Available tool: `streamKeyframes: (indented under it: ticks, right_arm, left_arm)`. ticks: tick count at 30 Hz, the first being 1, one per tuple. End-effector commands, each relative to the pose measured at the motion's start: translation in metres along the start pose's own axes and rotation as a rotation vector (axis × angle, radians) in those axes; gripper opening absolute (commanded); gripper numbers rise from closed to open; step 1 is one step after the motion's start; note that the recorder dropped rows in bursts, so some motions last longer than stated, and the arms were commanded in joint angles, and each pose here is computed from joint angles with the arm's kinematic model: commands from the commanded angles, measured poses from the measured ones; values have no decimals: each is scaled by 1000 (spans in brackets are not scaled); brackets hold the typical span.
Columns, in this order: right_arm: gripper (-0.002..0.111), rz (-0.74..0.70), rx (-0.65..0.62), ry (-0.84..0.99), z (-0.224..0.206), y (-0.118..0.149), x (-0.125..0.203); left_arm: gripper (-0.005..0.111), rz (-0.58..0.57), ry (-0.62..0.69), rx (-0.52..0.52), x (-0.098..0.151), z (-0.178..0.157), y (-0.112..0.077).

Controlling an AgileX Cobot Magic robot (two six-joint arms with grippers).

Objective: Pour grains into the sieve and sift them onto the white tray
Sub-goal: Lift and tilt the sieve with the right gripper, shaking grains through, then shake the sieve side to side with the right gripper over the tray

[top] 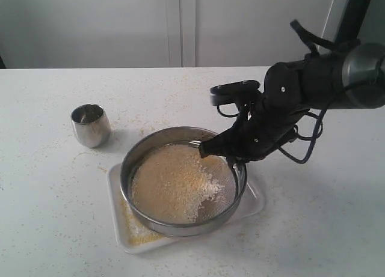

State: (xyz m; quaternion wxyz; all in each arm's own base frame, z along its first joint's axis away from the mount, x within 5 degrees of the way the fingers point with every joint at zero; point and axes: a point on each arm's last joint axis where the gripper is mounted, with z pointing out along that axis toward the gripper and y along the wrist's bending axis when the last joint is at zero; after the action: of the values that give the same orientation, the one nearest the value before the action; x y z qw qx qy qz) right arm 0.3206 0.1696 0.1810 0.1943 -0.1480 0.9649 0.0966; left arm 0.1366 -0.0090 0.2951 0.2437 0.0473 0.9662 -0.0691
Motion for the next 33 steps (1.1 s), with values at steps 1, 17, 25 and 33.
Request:
streamKeyframes:
  ticks: [1,17,25,33]
  right_arm:
    - [0,199,27,-105,-6,-29,-14]
    - [0,146,-119,-67,-5,-17,-11]
    - [0,228,-44,-159,-7,-31,-20]
    - [0,-107,-33,-114,-4,-3,-12]
  left_arm:
    - [0,-5,1,7,2,-1,-1]
    - [0,-5,1,7,2,-1,-1]
    - [0,-5,1,7,2,-1,-1]
    - [0,-5,1,7,2,-1,-1]
